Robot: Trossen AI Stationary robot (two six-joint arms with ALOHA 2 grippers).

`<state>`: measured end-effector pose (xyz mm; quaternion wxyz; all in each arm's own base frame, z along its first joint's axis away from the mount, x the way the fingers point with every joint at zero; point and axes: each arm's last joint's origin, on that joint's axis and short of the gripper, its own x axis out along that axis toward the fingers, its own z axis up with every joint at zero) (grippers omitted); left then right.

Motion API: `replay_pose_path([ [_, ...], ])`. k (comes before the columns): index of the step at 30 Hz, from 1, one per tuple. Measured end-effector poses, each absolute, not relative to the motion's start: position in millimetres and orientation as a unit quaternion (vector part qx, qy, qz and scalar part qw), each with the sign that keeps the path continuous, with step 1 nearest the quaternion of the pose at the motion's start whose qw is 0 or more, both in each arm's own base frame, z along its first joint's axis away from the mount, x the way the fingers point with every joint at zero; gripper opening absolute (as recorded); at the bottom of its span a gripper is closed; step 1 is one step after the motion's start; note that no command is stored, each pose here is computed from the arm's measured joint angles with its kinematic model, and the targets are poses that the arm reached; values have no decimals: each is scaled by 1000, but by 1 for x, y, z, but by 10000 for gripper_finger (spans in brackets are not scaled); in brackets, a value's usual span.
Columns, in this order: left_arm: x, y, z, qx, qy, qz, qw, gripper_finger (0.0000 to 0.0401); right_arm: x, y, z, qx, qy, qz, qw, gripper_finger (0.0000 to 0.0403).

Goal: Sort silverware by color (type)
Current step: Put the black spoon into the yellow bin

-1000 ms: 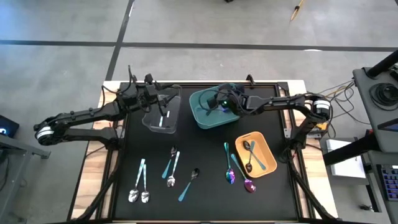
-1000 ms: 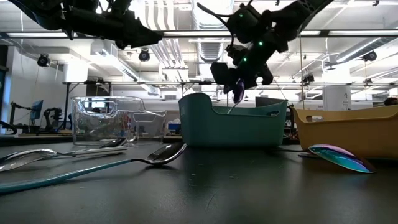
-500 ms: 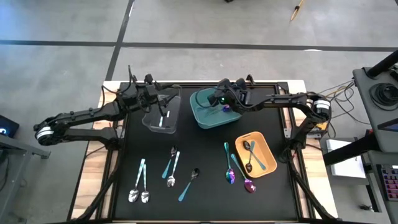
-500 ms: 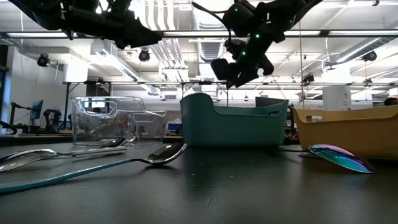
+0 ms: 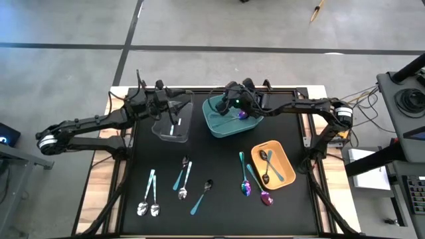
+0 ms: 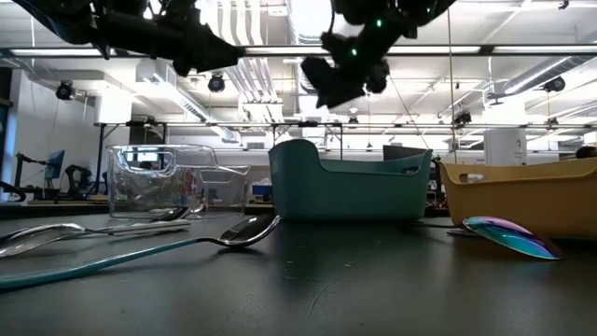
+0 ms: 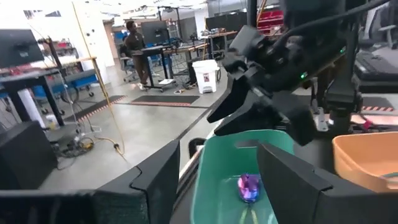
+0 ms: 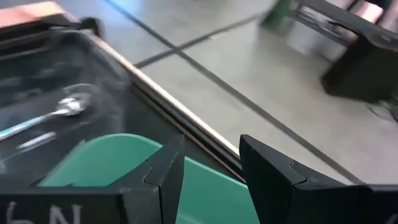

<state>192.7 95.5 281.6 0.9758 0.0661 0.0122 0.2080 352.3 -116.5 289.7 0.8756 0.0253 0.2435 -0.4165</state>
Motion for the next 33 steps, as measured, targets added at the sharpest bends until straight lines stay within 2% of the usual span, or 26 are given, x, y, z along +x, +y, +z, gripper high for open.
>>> replay_pose_path([
  [8,201,64,282,-76,11,85,993,196,359,-73,309,-44,249,-333,908,146],
  [16,210,6,280,-213,54,-20,975,193,357,-34,316,-86,255,-276,923,146],
  [26,209,-69,248,-347,176,8,921,191,348,-1,324,-124,269,-201,934,146],
  [33,211,-94,216,-434,271,52,858,191,348,3,323,-108,274,-152,943,146],
])
